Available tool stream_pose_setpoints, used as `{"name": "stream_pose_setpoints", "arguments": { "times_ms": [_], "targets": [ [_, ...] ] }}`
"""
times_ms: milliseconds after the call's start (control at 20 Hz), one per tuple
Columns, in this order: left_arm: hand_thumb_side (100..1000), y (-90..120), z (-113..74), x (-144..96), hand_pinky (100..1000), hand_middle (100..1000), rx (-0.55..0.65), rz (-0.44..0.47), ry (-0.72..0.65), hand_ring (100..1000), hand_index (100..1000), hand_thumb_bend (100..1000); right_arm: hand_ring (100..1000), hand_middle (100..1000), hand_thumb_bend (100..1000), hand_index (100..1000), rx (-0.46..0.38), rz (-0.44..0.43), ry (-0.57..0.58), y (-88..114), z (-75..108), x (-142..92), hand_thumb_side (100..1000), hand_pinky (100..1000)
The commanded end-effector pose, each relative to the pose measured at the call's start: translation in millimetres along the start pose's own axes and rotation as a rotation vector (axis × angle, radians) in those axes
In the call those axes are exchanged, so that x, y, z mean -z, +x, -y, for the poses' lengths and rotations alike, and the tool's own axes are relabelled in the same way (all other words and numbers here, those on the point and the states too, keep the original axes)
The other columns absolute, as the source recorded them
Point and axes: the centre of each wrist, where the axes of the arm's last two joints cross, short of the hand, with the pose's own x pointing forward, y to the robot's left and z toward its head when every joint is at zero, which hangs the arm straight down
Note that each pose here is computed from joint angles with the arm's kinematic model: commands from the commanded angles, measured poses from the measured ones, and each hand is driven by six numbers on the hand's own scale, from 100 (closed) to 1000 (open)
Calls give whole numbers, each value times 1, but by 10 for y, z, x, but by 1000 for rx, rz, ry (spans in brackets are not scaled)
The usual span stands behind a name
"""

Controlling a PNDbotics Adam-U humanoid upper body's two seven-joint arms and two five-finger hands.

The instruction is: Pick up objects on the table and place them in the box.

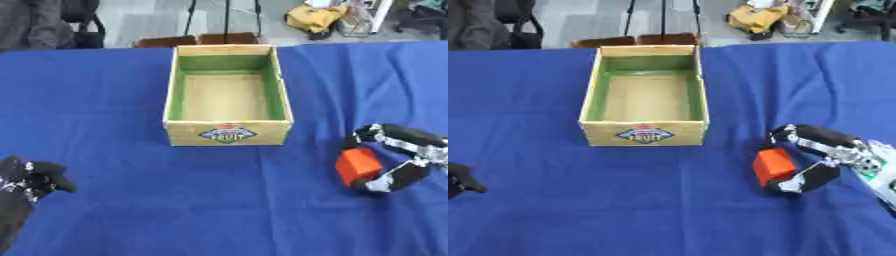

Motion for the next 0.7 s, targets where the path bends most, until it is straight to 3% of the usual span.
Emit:
{"name": "stream_pose_setpoints", "arguments": {
  "times_ms": [50, 300, 550, 700],
  "targets": [
    [1000, 50, -40, 5, 645, 493, 24, 3, -5, 571, 682, 241, 744, 517, 313, 502, -51, -5, -62, 25, 186, -11, 100, 774],
    [1000, 49, -41, 3, 645, 493, 24, 2, -4, 571, 682, 241, 715, 448, 209, 424, -62, -22, -151, 42, 216, -13, 100, 751],
    [1000, 48, -41, 4, 645, 493, 25, 2, -4, 571, 682, 241, 711, 440, 201, 420, -83, -28, -202, 44, 184, -17, 100, 748],
    [1000, 45, -45, -1, 645, 493, 25, 1, -1, 571, 681, 242, 652, 299, 153, 361, -106, -2, -249, 79, 272, -16, 100, 714]
  ]
}}
